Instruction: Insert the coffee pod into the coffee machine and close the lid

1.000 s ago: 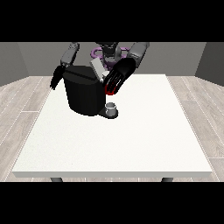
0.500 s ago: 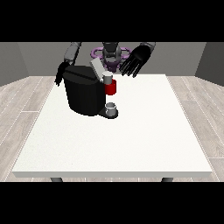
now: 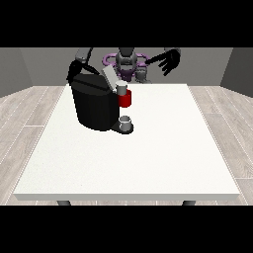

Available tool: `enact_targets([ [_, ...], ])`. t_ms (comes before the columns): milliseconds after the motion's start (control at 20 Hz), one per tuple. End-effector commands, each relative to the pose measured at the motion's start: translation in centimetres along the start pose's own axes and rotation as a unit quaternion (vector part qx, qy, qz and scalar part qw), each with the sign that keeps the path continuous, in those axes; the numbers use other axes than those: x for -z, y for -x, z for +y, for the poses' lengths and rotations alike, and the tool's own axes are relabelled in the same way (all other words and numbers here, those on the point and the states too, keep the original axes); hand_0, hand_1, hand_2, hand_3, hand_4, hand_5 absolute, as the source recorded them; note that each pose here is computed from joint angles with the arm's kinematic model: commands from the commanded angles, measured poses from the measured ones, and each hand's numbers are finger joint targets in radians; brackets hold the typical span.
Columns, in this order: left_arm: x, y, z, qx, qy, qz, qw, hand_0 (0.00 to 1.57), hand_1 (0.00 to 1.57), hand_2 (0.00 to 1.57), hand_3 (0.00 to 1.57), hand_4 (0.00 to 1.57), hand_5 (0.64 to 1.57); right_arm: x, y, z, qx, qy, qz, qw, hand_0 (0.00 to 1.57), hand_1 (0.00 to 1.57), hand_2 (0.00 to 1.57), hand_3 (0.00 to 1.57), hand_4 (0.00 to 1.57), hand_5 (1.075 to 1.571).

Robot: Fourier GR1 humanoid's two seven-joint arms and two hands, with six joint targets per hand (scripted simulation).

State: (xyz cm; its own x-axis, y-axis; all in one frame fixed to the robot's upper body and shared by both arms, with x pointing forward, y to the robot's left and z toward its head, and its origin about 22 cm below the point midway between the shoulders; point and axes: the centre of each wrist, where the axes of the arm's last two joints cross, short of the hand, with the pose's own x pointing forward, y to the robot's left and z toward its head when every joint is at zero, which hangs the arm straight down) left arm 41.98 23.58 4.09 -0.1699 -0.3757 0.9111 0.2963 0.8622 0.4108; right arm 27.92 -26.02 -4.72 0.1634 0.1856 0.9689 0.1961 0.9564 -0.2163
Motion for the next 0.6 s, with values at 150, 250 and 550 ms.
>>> enact_targets([
  [150,-5.4,7.2,-7.2,-0.136,0.008,0.088,0.987,0.0,0.0,0.0,0.0,0.39,1.571,0.2,-2.0,-0.2,0.034,-0.051,-0.019,0.9979,0.0,0.0,0.0,0.0,0.0,1.571],
  [250,-6.2,7.9,-7.0,-0.141,0.003,0.099,0.985,0.0,0.0,0.0,0.0,0.32,1.571,0.3,-3.3,0.9,0.015,-0.098,-0.039,0.9943,0.0,0.0,0.0,0.0,0.0,1.571],
  [550,-6.0,6.7,-6.8,-0.151,-0.005,0.086,0.985,0.0,0.0,0.0,0.0,0.4,1.571,2.2,-7.6,0.7,-0.011,-0.097,-0.086,0.9916,0.0,0.0,0.0,0.0,0.25,1.571],
])
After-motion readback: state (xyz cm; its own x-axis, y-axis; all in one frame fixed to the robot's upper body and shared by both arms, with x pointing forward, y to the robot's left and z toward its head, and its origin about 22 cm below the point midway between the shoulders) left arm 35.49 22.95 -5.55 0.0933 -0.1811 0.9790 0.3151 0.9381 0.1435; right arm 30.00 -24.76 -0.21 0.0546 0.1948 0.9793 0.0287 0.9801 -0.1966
